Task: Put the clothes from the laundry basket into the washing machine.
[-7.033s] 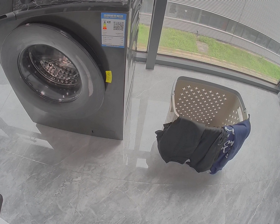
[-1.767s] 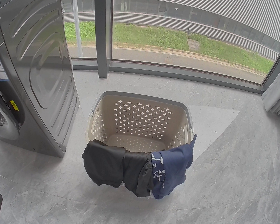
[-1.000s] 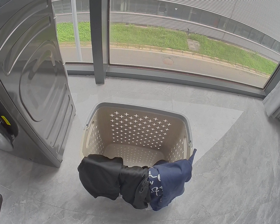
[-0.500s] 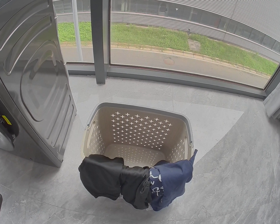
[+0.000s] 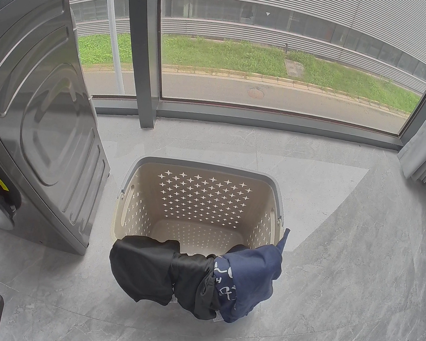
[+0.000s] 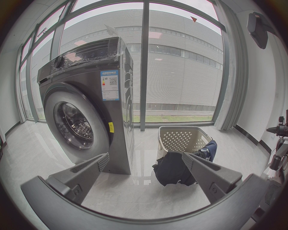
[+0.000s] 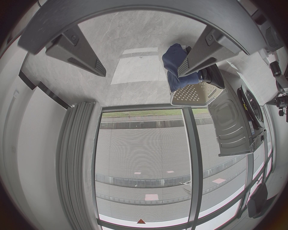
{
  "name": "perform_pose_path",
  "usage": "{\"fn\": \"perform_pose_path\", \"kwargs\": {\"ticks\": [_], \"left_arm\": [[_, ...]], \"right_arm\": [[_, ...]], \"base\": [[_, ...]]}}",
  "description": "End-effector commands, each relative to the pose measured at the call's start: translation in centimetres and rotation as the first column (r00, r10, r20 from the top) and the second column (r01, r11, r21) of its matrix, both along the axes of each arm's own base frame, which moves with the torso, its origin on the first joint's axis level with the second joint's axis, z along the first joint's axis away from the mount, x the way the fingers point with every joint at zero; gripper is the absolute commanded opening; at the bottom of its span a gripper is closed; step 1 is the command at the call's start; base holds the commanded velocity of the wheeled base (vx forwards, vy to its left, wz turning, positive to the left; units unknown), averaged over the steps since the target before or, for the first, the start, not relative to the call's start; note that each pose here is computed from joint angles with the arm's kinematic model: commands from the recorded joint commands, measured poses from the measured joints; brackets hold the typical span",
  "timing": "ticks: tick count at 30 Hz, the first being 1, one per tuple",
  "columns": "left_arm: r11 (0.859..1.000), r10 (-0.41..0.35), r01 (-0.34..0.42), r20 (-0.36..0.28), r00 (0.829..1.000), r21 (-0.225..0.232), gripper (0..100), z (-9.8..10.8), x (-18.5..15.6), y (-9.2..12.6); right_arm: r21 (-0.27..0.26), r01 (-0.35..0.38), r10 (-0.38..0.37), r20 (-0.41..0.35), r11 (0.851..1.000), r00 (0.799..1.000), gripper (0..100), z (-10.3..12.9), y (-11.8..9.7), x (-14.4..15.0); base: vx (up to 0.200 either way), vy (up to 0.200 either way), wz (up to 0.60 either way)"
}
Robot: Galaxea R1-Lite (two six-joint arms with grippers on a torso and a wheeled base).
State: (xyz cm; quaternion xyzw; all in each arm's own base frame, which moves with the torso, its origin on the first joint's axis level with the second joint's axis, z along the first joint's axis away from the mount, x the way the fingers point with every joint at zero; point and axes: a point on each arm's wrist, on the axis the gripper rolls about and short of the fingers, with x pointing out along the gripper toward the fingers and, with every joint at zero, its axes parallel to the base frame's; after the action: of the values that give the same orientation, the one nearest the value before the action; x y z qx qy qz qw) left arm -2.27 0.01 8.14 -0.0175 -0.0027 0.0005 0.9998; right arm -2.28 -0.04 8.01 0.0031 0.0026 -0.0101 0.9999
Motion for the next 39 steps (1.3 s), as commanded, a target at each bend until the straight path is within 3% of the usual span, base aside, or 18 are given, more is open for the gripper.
{"fn": "perform_pose_path", "kwargs": {"ticks": [1, 7, 19, 25, 34, 39], "left_arm": [[1.000, 0.000, 0.000, 0.001, 1.000, 0.000, 100, -0.53, -0.01, 0.00], [1.000, 0.000, 0.000, 0.001, 1.000, -0.002, 100, -0.53, -0.01, 0.00], [1.000, 0.000, 0.000, 0.001, 1.000, 0.000, 100, -0.53, -0.01, 0.00], [1.000, 0.000, 0.000, 0.001, 1.000, 0.000, 100, -0.53, -0.01, 0.00], [1.000, 0.002, -0.002, 0.001, 1.000, -0.002, 100, -0.53, -0.01, 0.01], [1.000, 0.002, -0.002, 0.001, 1.000, -0.002, 100, -0.53, -0.01, 0.01]], "right_arm": [[0.000, 0.000, 0.000, -0.007, 1.000, 1.000, 100, -0.42, 0.00, 0.05], [0.000, 0.000, 0.000, -0.008, 1.000, 1.000, 100, -0.46, 0.00, 0.06], [0.000, 0.000, 0.000, -0.007, 1.000, 1.000, 100, -0.42, 0.00, 0.05], [0.002, 0.000, 0.000, -0.007, 1.000, 1.000, 100, -0.42, 0.00, 0.05], [0.002, 0.000, 0.000, -0.008, 1.000, 1.000, 100, -0.46, 0.00, 0.06], [0.000, 0.000, 0.000, -0.008, 1.000, 1.000, 100, -0.46, 0.00, 0.06]], "base": [[0.000, 0.000, 0.00], [0.200, 0.000, 0.00], [0.000, 0.000, 0.00], [0.200, 0.000, 0.00], [0.000, 0.000, 0.00], [0.200, 0.000, 0.00]]}}
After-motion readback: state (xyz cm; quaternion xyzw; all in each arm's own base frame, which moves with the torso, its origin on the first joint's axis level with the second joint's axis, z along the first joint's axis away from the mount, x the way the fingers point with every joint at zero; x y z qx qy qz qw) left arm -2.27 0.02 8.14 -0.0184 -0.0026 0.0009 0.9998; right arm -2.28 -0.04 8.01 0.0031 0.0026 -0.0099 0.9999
